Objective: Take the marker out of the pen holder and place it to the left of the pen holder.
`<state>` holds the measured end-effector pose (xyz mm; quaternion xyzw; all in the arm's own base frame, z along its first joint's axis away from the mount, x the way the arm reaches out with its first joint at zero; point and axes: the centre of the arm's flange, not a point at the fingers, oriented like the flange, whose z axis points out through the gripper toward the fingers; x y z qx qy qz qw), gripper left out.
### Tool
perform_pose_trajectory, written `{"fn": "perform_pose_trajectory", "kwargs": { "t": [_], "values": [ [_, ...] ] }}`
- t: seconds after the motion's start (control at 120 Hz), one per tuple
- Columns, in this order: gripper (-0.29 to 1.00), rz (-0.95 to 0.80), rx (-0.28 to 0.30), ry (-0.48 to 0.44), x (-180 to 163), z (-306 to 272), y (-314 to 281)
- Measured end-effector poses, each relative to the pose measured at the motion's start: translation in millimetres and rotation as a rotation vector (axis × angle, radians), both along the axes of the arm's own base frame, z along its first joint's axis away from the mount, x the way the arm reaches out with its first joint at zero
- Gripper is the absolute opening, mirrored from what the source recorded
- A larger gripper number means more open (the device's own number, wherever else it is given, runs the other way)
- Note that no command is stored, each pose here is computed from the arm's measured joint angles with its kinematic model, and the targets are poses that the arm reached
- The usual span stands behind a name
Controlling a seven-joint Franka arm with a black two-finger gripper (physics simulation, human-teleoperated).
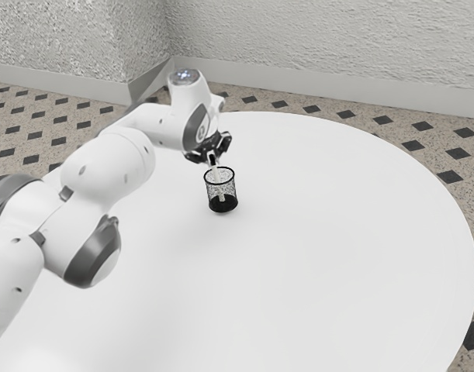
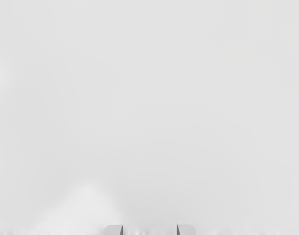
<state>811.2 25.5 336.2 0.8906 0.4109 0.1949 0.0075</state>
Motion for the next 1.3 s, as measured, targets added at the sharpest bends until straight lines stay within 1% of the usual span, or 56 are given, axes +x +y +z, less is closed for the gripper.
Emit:
{"fn": "perform_pose_trajectory", "kwargs": {
  "t": [0.225, 0.342, 0.408, 0.458, 0.508, 0.542, 0.575, 0.658, 0.725, 0.775, 0.833, 0.917, 1.042, 1.108, 1.225, 1.3],
  "values": [
    [0.00, -0.012, -0.002, 0.025, -2.4, 5.5, -1.6],
    [-0.02, -0.010, -0.029, -0.006, -11.4, 58.6, 3.6],
    [-0.02, -0.005, -0.058, -0.029, -21.0, 94.3, 13.5],
    [-0.02, 0.011, -0.088, -0.050, -27.2, 117.8, 34.2],
    [-0.02, 0.040, -0.142, -0.064, -30.5, 124.9, 69.3],
    [-0.02, 0.054, -0.204, -0.074, -28.8, 118.0, 92.4],
    [-0.02, 0.072, -0.286, -0.081, -24.0, 92.3, 111.9],
    [-0.02, 0.154, -0.519, -0.111, -14.2, 10.5, 159.1],
    [-0.01, 0.259, -0.669, -0.152, -21.8, -31.5, 205.4],
    [-0.01, 0.319, -0.738, -0.187, -28.7, -47.0, 231.8],
    [0.00, 0.365, -0.783, -0.214, -35.9, -61.3, 253.1],
    [0.01, 0.411, -0.817, -0.224, -45.9, -90.6, 274.4],
    [0.04, 0.419, -0.829, -0.220, -50.6, -119.4, 277.2],
    [0.12, 0.406, -0.826, -0.220, -49.6, -125.1, 272.6],
    [0.27, 0.393, -0.805, -0.215, -53.0, -133.1, 274.4],
    [0.39, 0.380, -0.771, -0.206, -59.3, -128.1, 280.9]
  ]
}}
